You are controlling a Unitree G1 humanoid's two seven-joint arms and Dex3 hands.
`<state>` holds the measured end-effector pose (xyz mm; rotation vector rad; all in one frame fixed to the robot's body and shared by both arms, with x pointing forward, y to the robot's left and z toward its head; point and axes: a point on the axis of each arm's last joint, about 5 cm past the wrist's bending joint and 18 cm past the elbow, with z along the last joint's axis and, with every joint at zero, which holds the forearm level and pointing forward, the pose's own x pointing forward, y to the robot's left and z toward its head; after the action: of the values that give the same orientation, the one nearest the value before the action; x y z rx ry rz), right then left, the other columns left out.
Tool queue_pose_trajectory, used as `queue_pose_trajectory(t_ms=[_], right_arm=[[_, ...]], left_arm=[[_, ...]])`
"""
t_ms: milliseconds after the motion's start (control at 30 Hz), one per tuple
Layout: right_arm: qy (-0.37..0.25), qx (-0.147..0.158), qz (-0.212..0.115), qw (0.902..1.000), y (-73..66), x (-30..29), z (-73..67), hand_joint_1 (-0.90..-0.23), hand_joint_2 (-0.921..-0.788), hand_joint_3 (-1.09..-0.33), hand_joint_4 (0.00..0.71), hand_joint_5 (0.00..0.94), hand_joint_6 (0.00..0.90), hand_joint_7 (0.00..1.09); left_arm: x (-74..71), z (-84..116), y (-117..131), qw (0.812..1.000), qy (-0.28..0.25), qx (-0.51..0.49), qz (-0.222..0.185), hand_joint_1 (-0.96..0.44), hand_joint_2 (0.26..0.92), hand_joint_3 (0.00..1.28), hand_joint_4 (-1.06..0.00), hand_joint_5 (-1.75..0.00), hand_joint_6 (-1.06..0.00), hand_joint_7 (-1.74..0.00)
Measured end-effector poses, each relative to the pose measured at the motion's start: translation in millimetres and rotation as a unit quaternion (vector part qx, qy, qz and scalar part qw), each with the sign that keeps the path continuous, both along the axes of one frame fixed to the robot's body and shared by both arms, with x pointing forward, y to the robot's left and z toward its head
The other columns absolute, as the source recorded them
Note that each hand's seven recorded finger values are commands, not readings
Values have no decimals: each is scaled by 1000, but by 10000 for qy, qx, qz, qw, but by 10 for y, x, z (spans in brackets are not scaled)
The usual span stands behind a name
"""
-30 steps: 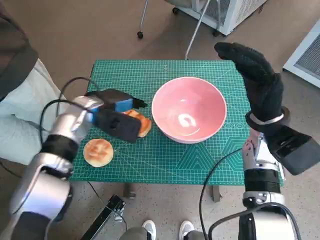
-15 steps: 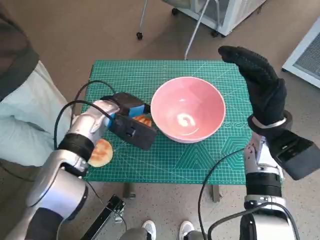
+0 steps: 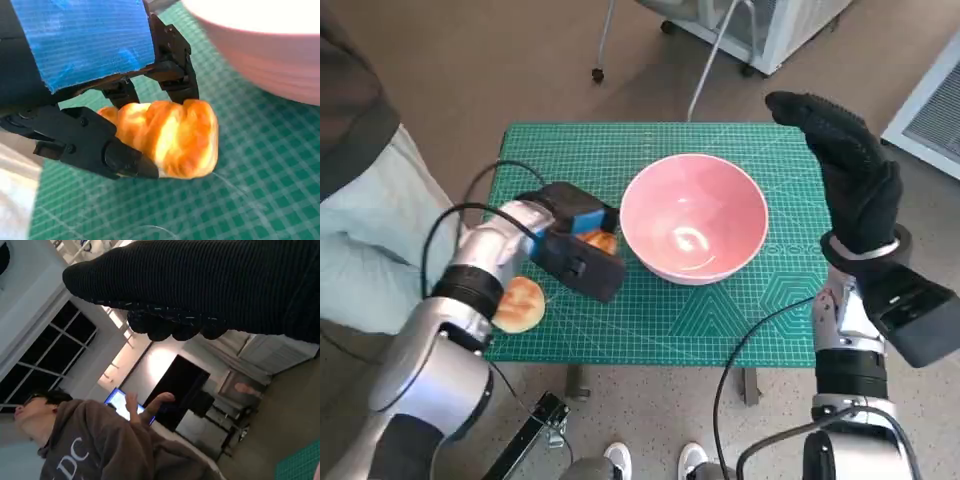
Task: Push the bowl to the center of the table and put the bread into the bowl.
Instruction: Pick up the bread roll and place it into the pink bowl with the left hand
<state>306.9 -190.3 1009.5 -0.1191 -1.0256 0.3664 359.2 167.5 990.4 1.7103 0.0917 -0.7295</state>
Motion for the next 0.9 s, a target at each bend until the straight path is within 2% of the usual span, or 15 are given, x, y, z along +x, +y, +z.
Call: queue_pose_trajectory(t_ms=[367, 533, 733, 900], right_arm=[[45, -50, -26, 10000, 13, 3, -15, -679, -921, -754, 221, 34, -1, 638], [51, -47, -16, 10000, 15, 4, -16, -679, -921, -754, 220, 35, -1, 638], [49, -8, 29, 10000, 21, 7, -16, -679, -921, -752, 220, 35, -1, 638], [64, -19, 64, 10000, 21, 10, -16, -678, -921, -751, 220, 35, -1, 638]], left_arm=[[60, 446, 338, 9950, -659, -355, 668, -1, 920, 147, -512, -1423, -637, -1083], [70, 679, 414, 9892, -1035, -666, 791, -1, 920, 141, -538, -1394, -623, -1099], [55, 979, 433, 9787, -1536, -1187, 668, 0, 920, 117, -612, -1208, -594, -1237], [6, 1222, 320, 9643, -2034, -1692, 110, 0, 920, 112, -629, -1178, -589, -1255]])
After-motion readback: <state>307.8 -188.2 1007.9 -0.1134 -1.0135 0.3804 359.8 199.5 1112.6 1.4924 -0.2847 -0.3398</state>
